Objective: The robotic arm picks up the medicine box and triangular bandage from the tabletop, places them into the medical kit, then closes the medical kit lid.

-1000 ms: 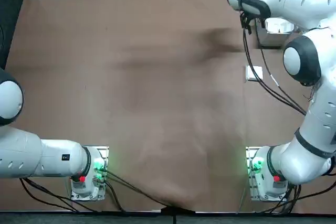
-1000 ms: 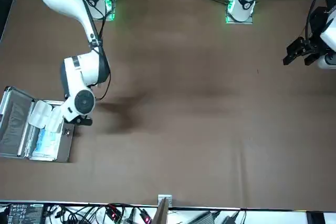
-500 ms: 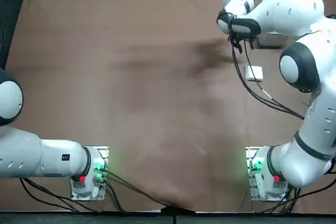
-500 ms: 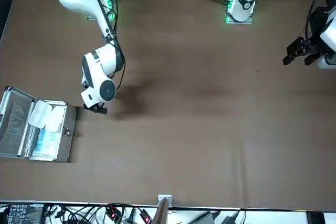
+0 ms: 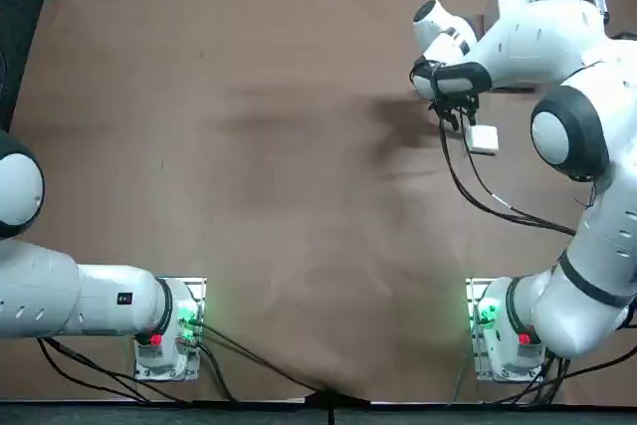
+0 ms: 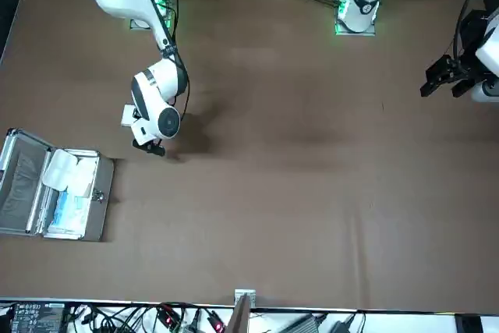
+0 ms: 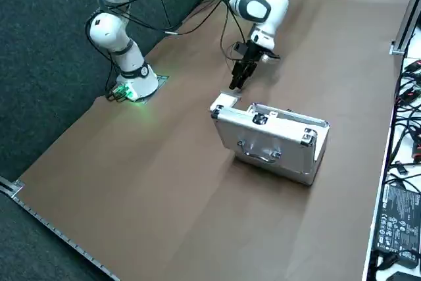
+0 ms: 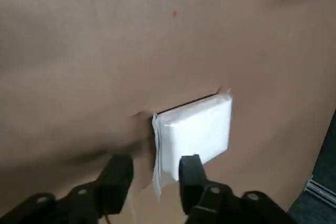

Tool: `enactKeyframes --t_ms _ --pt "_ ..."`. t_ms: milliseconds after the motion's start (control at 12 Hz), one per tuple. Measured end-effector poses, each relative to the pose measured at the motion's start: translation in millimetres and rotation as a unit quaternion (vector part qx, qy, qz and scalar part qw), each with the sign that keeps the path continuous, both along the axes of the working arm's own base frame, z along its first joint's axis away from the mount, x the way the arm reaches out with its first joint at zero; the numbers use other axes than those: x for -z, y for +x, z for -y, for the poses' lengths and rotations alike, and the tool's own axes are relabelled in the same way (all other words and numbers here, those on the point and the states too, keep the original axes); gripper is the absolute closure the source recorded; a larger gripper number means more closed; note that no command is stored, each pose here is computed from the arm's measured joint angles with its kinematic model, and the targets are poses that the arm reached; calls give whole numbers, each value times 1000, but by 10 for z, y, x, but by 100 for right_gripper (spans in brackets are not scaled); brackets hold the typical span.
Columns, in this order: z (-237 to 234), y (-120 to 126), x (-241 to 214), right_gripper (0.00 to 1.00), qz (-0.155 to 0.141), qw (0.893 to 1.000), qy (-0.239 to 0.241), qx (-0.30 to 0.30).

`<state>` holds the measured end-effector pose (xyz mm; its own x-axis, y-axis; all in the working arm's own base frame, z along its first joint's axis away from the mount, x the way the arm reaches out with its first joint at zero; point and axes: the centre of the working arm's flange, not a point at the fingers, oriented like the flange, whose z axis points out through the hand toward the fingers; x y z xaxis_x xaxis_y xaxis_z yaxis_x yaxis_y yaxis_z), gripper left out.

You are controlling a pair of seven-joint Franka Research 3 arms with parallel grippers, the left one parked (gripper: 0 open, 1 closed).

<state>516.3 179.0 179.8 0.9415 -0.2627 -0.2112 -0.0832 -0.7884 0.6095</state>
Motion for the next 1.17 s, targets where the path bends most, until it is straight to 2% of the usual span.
enactKeyframes --t_ms 250,333,500,1167 --pt "47 -53 64 51 -3 1000 -4 4" --pt "59 -50 64 60 -3 1000 -6 3" --pt "83 -40 70 65 -2 1000 -9 1" --pt "134 7 127 66 8 1000 -5 -1"
